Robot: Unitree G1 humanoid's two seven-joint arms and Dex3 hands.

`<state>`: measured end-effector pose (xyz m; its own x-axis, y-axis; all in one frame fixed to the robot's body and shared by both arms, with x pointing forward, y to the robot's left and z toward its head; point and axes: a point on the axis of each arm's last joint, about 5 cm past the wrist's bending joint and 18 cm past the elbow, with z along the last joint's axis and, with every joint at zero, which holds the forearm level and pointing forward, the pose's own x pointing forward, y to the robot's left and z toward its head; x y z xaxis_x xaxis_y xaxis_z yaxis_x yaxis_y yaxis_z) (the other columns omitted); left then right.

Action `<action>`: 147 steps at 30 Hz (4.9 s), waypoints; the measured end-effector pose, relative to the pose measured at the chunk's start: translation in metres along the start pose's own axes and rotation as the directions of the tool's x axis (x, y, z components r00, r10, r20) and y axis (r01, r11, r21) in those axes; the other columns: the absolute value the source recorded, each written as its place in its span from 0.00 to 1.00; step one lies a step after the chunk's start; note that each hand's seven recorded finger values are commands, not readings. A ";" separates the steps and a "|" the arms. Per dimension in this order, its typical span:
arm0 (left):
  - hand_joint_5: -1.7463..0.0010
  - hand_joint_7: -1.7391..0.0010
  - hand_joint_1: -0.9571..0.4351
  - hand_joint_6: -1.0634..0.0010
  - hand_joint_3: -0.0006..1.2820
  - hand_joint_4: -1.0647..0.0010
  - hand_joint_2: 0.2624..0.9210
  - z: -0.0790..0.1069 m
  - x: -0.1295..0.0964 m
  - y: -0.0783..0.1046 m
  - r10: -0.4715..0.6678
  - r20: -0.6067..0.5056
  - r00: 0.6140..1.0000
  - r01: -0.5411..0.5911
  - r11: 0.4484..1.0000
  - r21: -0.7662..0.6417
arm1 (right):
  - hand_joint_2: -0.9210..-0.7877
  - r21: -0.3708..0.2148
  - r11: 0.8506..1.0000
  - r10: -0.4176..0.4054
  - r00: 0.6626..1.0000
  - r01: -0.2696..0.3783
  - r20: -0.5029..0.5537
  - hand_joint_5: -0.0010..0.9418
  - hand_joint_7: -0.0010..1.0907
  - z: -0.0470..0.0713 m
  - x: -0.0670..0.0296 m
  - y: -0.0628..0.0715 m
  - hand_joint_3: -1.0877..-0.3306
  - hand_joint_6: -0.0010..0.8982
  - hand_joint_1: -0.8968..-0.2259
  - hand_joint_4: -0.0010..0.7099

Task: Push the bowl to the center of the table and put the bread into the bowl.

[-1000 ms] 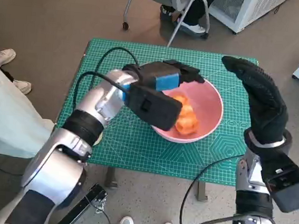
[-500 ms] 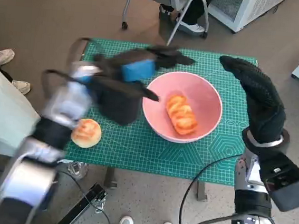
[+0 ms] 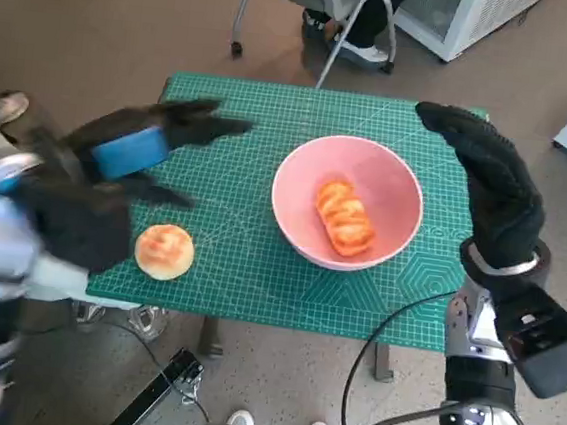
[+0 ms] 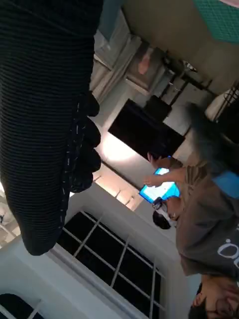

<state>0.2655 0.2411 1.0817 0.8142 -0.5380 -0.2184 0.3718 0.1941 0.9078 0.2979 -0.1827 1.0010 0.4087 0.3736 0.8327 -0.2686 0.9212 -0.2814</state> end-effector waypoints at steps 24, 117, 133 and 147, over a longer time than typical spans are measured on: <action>1.00 0.99 0.66 0.69 0.00 0.86 0.82 -0.025 0.004 -0.040 -0.172 -0.201 0.964 0.166 0.985 -0.047 | 0.00 0.029 0.999 0.015 1.000 -0.015 -0.024 0.00 0.81 -0.003 0.0012 0.003 0.44 0.01 0.36 0.46; 1.00 0.89 0.61 0.86 0.03 0.99 0.85 0.046 0.147 -0.026 -0.147 0.137 0.980 0.165 0.978 -0.130 | 0.00 -0.007 1.000 0.018 1.000 -0.018 0.004 0.00 0.78 0.002 0.0015 -0.006 0.46 0.04 0.35 0.45; 0.94 0.80 0.48 0.60 0.04 0.58 0.99 0.043 0.141 -0.034 0.252 0.318 0.914 -0.107 0.905 -0.412 | 0.00 -0.020 1.000 -0.015 1.000 0.015 0.007 0.01 0.75 0.003 0.0020 -0.007 0.47 0.06 0.35 0.47; 0.97 0.68 0.41 0.77 0.18 0.60 1.00 0.047 0.120 -0.058 0.749 0.291 0.596 -0.242 0.513 -0.824 | 0.00 -0.036 0.992 -0.118 0.993 0.118 -0.005 0.01 0.74 0.006 0.0146 -0.004 0.46 0.07 0.35 0.49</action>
<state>0.3210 0.1267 1.0196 0.6336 -0.4139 0.6536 0.3613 0.9054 0.2231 0.3001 -0.1819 1.0170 0.4415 0.2628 0.8579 -0.1871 0.9621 -0.1985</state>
